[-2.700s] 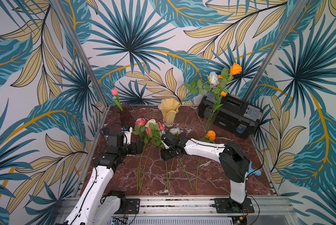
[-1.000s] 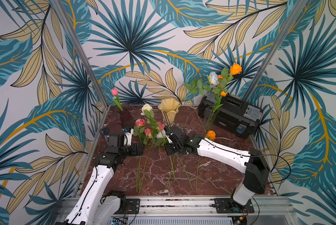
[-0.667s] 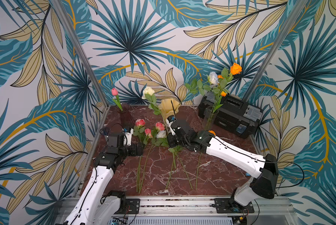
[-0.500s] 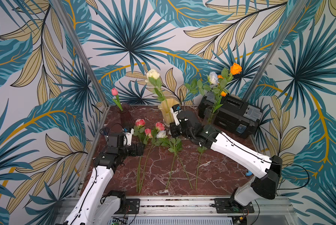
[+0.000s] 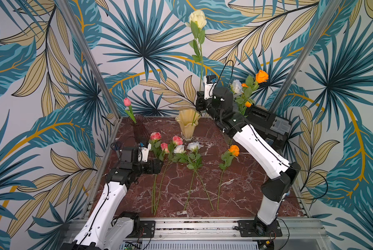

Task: Arrange the flowers in different vases according to their variety
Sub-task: Insert the flower into the vase.

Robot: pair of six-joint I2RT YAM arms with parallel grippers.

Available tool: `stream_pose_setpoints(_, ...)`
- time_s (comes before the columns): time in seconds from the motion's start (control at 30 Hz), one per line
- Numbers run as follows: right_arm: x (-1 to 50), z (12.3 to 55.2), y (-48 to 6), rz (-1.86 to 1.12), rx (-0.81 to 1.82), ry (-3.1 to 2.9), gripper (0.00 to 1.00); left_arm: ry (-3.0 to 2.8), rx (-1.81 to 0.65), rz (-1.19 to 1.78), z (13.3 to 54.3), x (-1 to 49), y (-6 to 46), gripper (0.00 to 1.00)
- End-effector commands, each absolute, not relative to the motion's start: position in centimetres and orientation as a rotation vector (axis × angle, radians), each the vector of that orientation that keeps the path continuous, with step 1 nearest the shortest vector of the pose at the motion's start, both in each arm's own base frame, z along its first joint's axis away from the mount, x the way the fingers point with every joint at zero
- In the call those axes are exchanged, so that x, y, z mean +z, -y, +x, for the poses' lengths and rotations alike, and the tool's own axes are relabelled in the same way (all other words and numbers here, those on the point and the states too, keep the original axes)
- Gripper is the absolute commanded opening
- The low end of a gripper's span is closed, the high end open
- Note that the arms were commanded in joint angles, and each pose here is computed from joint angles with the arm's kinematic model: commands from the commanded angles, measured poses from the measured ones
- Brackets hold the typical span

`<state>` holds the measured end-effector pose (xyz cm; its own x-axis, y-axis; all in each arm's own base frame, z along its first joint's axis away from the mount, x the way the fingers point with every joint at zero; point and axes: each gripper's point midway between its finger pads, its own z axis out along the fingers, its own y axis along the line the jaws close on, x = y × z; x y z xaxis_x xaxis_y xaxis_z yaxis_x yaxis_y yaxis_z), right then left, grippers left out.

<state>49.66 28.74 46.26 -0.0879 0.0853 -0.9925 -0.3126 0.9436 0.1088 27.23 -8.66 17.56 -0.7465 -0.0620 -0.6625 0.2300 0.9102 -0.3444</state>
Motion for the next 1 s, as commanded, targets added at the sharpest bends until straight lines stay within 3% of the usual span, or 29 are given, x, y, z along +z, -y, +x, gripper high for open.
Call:
stream_pose_setpoints(0.0,47.3,51.4,-29.4,-0.195,0.309,-1.569,0.0,-2.309,-0.537,0.156,27.8,19.1,9.0,0.99)
stream_pose_setpoints(0.5,39.1,56.6,-30.7,-0.17,0.258,-1.629,0.0,-2.314,-0.524,0.156,27.9,18.9,8.8,0.99)
stream_pose_setpoints(0.97,33.0,56.0,-30.4,-0.152,0.263,-1.704,0.03,-2.316,-0.515,0.151,27.9,18.8,8.7,0.99)
